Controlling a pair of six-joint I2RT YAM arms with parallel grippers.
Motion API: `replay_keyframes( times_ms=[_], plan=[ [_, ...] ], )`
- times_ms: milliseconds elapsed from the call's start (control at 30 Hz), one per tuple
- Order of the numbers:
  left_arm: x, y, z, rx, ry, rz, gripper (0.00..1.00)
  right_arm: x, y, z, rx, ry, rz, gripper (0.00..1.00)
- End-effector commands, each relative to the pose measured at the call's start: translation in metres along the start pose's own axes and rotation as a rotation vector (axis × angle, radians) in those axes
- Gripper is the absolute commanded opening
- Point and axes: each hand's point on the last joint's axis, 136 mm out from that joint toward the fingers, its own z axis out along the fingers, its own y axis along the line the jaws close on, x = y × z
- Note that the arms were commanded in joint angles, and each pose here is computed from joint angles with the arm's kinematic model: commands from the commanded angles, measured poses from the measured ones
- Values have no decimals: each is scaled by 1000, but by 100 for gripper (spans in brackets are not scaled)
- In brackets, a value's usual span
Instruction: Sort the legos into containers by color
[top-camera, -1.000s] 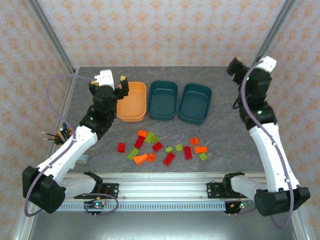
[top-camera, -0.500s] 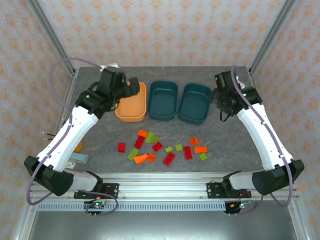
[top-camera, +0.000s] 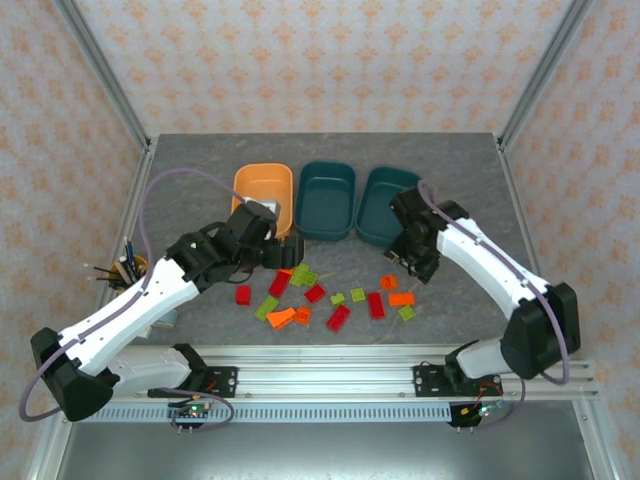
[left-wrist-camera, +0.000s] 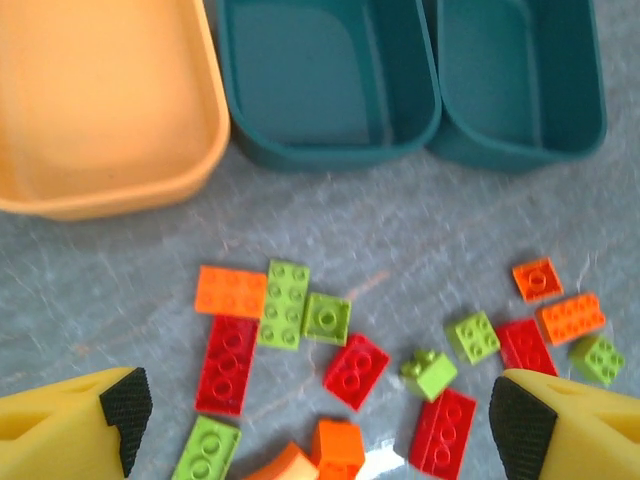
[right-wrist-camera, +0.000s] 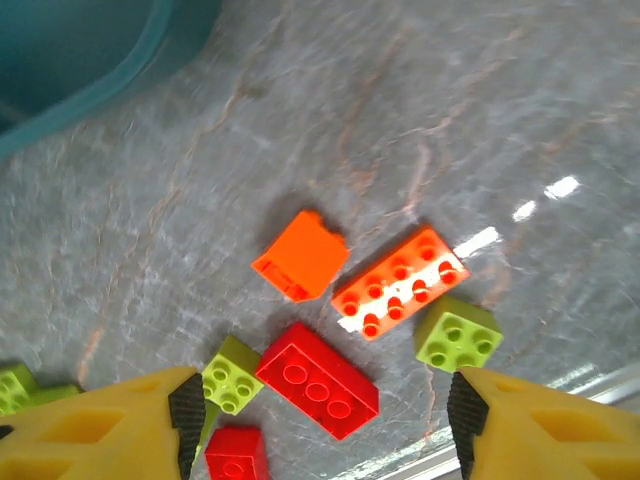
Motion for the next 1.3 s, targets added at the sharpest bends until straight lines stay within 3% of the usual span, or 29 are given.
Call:
replay_keyframes(
  times_ms=[0,233,567,900,1267],
  plan=[
    [6,1,-3,14,-19,-50,90,7,12,6,-8,29,-287,69],
    [7,0,-6,26,-24,-46,90,15,-11,37,177,130,-570,75],
    [9,-12,-11,104,-37,-77,91,13,2,73,176,190,-678,76],
    [38,-15,-18,185,47,-86,92,10,9,95,178,190,-681,67],
    [35,-17,-16,187,40,-101,92,8,6,107,198,186,-666,54]
  ],
)
